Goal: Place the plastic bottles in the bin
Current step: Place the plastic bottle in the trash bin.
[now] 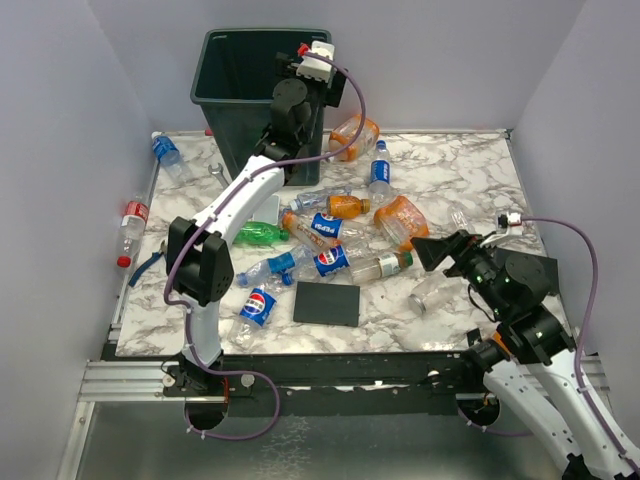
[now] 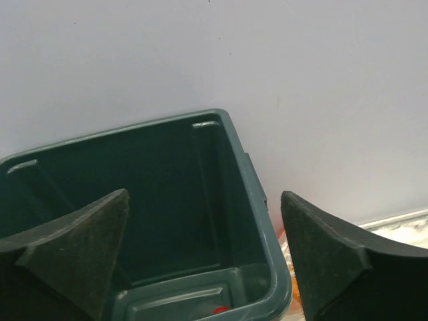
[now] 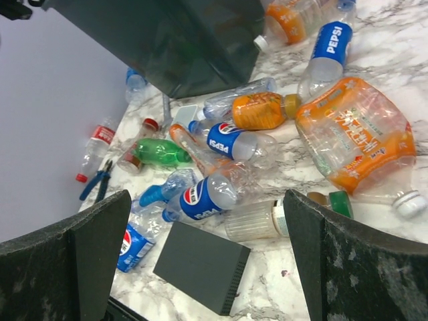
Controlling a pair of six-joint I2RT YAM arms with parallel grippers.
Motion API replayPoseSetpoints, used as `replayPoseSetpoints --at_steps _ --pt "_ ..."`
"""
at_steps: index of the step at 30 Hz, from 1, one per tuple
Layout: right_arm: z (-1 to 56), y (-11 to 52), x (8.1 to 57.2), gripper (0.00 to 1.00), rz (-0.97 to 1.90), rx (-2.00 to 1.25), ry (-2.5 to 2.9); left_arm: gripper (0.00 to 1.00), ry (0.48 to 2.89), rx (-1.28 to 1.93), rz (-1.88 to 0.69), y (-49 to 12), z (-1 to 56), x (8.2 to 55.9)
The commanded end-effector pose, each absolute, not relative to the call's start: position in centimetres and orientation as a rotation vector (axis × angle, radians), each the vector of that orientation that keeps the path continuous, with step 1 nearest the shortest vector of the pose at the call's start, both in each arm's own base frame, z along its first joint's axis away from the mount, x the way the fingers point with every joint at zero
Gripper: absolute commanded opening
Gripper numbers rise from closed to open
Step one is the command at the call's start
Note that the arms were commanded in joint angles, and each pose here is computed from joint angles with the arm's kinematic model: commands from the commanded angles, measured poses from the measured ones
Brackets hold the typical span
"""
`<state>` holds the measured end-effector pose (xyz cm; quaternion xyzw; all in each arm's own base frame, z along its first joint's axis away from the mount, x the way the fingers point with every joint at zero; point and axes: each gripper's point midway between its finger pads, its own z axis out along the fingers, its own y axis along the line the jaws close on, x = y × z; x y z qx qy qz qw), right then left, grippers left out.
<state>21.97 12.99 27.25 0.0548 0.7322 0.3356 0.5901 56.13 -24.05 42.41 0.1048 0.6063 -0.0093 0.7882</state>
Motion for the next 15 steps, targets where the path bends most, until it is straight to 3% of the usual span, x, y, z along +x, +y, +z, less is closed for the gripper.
replayPoseSetpoints --at_steps 1,8,15 --pt "28.4 11.7 22.6 1.00 0.688 0.145 1.691 0.99 1.239 0.195 -0.074 -23.3 47.4 54.4" --pt "27.8 9.9 23.7 1.00 0.568 0.214 1.707 0.99 1.154 0.177 -0.184 -23.8 53.3 48.3" --pt "25.3 5.9 24.8 1.00 0.323 0.387 1.747 0.99 1.274 0.436 -0.334 -30.6 47.2 38.1"
